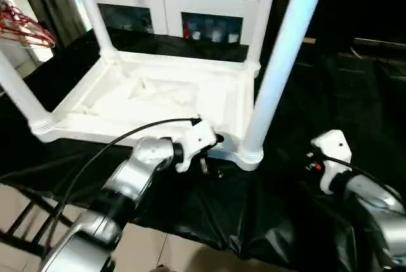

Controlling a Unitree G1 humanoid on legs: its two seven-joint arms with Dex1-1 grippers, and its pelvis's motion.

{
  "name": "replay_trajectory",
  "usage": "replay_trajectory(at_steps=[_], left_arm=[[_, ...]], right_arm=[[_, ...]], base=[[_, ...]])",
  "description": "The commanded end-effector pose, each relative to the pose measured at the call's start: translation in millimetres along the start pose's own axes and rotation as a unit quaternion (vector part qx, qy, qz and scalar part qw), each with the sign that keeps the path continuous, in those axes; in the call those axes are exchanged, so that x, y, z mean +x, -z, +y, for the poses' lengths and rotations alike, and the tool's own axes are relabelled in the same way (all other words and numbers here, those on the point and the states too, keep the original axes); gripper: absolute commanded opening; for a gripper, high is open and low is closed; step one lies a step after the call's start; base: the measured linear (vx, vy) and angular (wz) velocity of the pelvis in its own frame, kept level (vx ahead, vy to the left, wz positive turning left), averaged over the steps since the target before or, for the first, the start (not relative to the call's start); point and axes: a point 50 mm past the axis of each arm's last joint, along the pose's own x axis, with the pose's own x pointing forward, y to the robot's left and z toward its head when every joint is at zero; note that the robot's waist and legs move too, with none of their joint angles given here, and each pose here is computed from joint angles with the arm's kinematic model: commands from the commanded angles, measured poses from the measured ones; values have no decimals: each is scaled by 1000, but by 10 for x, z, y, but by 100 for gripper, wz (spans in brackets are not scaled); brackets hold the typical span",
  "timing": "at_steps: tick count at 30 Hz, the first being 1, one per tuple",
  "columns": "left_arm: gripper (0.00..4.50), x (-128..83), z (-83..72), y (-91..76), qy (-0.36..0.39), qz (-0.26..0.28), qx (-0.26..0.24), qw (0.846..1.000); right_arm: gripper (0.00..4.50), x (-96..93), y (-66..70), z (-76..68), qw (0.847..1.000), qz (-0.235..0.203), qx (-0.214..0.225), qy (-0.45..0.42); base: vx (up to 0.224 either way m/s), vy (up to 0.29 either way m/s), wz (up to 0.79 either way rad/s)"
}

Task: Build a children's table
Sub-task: Rotate table base

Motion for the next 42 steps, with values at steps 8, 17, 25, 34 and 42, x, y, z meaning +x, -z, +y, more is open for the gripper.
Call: replay_trajectory(at_steps=[8, 17, 25, 34, 42], left_arm=[[335, -184, 269, 183, -23, 71, 17, 997], [264, -129, 402, 88, -14, 96, 34, 995], [198, -56, 417, -4, 21, 101, 33, 994], [127, -86, 377, 74, 83, 146, 35, 985], [75, 23, 339, 0, 97, 131, 13, 987]], right_arm=[[309, 72, -58, 151, 996, 8, -36, -77], [309, 19, -176, 159, 992, -1, -42, -121], [309, -28, -175, 263, 986, 4, -45, -163], [309, 22, -181, 333, 983, 1, -36, -181], [309, 4, -198, 335, 981, 3, -34, -190]], base=[[0, 0, 0], [0, 0, 0], [0, 0, 0], [0, 0, 0], [0, 0, 0]])
